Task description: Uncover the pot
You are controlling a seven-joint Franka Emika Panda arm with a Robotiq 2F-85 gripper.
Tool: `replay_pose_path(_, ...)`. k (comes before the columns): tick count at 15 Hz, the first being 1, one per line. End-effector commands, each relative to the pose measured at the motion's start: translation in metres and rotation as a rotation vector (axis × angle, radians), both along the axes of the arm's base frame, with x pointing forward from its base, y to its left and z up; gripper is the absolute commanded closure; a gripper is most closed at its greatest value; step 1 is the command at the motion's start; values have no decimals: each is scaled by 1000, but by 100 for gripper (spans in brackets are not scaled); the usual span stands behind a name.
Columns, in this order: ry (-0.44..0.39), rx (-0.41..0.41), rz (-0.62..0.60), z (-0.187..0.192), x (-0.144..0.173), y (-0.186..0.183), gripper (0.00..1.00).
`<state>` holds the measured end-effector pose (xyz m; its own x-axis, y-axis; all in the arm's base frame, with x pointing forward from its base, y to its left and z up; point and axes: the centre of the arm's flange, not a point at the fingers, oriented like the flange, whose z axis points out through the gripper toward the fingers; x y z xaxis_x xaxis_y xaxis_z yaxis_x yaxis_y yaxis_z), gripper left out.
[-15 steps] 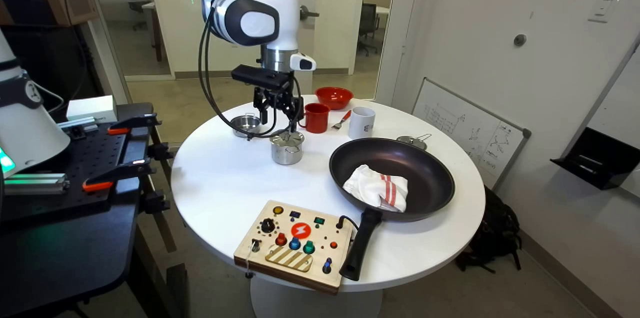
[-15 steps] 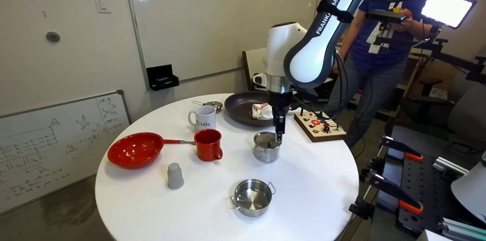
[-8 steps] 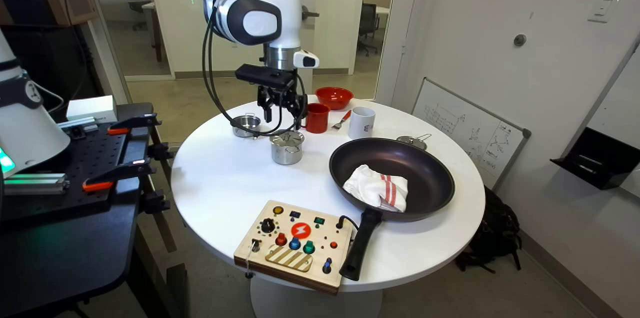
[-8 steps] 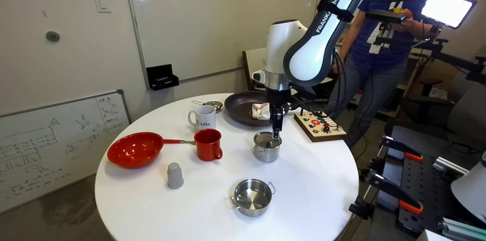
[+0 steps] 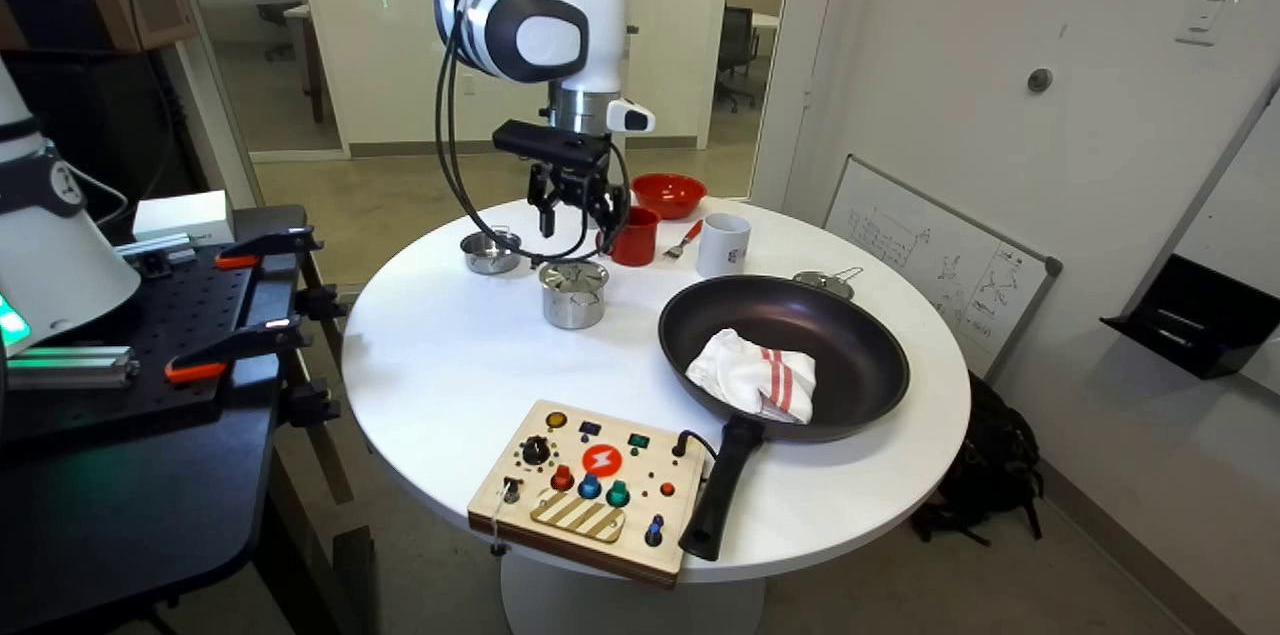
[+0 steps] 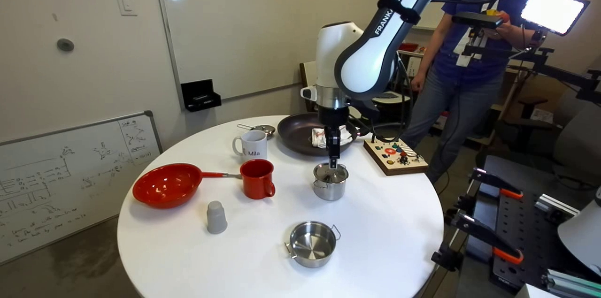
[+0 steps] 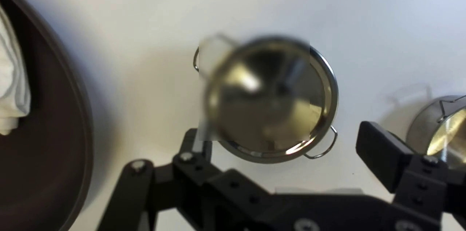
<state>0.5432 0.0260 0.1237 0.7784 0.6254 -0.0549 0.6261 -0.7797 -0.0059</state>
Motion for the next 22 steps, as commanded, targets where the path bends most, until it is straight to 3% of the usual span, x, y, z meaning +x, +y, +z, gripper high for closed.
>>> replay_pose_path(1,46,8,-4,-16,14,-2,0)
replay_pose_path(22,76,-2,-30,-35,6,1,0)
